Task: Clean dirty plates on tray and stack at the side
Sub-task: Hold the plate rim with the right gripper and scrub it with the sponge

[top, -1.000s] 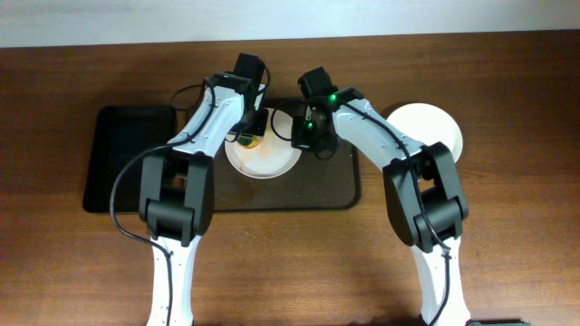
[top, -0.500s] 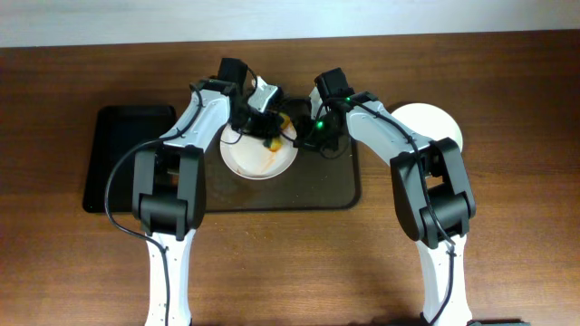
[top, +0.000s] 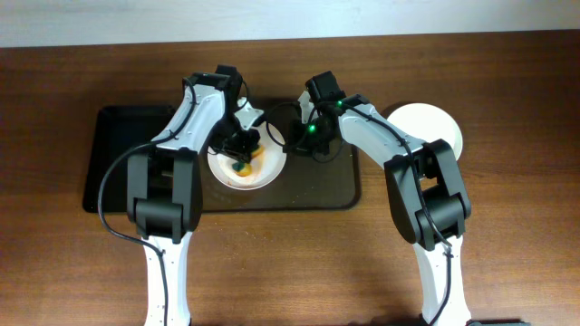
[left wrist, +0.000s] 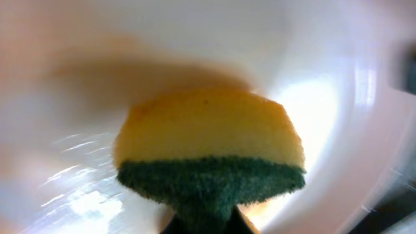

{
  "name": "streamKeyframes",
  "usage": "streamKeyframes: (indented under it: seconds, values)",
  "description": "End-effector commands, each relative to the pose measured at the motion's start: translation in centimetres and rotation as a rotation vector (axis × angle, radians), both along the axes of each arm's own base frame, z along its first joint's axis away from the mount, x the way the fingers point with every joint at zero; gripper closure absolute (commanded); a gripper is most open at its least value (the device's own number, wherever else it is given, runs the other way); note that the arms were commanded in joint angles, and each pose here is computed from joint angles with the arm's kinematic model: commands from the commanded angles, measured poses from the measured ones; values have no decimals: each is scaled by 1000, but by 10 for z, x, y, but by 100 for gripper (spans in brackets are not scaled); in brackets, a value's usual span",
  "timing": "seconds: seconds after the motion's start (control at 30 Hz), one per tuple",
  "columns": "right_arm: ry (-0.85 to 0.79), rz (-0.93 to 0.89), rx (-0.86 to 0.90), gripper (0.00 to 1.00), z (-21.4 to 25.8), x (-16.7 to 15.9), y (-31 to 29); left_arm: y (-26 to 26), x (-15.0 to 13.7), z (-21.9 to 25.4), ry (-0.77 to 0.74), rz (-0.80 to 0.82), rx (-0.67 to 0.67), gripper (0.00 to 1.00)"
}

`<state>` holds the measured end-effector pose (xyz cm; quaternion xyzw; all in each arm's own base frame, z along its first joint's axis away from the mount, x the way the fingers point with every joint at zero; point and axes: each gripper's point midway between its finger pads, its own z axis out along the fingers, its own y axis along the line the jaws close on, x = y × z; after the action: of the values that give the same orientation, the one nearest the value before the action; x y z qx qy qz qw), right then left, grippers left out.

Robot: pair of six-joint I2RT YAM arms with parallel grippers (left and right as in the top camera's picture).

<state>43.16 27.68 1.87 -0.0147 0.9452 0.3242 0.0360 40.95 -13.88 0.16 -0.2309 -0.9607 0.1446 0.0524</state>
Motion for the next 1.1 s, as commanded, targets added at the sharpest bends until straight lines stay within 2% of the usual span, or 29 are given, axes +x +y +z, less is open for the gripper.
streamKeyframes:
  seconds: [0.0, 0.1, 0.17, 0.2, 0.23, 0.33, 0.4, 0.5, 0.57, 0.67, 0.9, 0.93, 1.0, 1.03, 1.07]
  values:
    - [21, 8, 4, 96, -6, -4, -2, -24, -32, -55, 121, -139, -170, 100]
    - [21, 8, 4, 96, -6, -4, -2, -11, 24, -70, -65, 17, -65, 100]
    - [20, 7, 2, 96, -7, -4, -2, 6, 47, -75, -143, 124, 48, 100]
    - [20, 7, 2, 96, -7, -4, -2, 22, 59, -78, -193, 186, 148, 100]
    - [20, 7, 2, 96, -7, -4, -2, 33, 63, -79, -214, 210, 213, 100]
    - [19, 7, 2, 96, -7, -4, -2, 78, 58, -78, -230, 406, 473, 100]
    - [20, 7, 2, 96, -7, -4, -2, 98, 40, -85, -227, 506, 615, 100]
    - [20, 6, 2, 96, -7, -4, -3, 109, 17, -92, -239, 555, 753, 100]
    - [19, 6, 2, 96, -7, -4, -3, 108, 8, -95, -264, 600, 805, 100]
    - [20, 6, 2, 96, -7, -4, -3, 96, 3, -115, -319, 604, 777, 100]
    - [18, 5, 2, 96, -7, -3, -3, 87, 2, -120, -295, 616, 726, 100]
    - [10, 6, 8, 93, -6, -2, -2, 84, 3, -118, -279, 599, 712, 100]
    - [-40, 81, 142, 51, 12, 3, 11, 74, 9, -103, -235, 588, 634, 100]
    - [-61, 103, 155, 34, 14, 3, 13, 69, 11, -100, -216, 567, 582, 100]
    - [-78, 118, 154, 27, 14, 4, 14, 68, 11, -97, -196, 553, 548, 100]
